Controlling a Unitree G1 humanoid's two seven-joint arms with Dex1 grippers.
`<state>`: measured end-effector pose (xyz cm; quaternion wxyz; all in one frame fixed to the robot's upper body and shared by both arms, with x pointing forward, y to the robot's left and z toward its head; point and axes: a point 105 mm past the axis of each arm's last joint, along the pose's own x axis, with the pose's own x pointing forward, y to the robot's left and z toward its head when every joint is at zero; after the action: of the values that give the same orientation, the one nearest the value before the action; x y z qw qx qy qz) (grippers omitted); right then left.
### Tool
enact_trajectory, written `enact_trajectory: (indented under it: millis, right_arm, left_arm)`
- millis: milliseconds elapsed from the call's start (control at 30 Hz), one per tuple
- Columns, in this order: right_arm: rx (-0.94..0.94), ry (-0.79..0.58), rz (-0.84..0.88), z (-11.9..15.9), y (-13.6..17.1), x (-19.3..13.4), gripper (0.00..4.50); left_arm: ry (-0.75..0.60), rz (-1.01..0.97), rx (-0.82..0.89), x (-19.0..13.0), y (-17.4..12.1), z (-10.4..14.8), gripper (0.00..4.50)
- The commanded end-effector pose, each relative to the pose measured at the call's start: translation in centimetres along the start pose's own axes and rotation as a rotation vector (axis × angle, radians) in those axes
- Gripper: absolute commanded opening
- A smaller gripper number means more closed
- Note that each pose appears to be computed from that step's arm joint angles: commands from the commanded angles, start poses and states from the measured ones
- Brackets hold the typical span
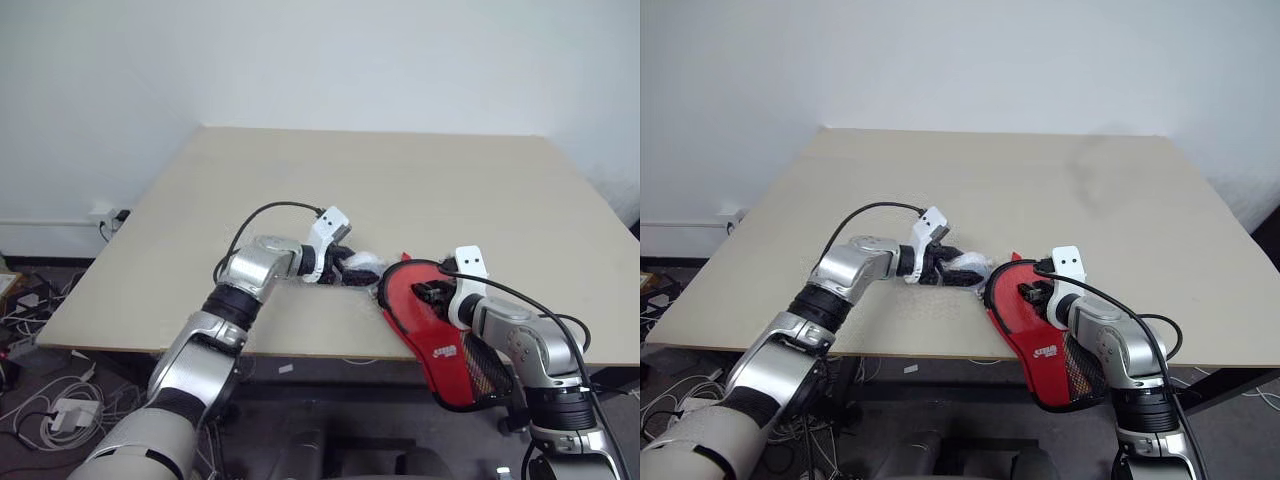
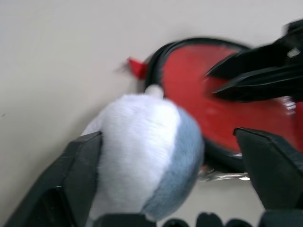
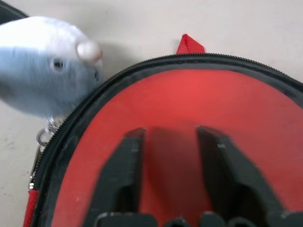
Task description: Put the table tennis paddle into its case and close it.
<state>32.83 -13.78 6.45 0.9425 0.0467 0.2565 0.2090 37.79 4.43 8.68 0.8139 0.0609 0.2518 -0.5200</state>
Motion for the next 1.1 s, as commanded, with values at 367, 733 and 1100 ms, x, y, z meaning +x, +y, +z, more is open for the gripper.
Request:
enact_trajectory:
  millis: [367, 733, 1100]
  right_arm:
    - [-0.020, 0.024, 0.021, -0.5, 0.6, -0.2, 4.45]
    - [-0.009, 0.143, -0.039, -3.1, -0.5, 0.3, 2.08]
    - [-0.261, 0.315, 0.055, -7.5, 1.4, -0.3, 0.00]
  left_arm:
    - [0.059, 0.012, 0.006, 2.1, 0.2, -1.1, 4.50]
    - [0.005, 0.011, 0.009, 1.9, 0.3, 0.7, 1.45]
    - [-0.020, 0.143, -0.021, 1.7, 2.5, 3.0, 0.29]
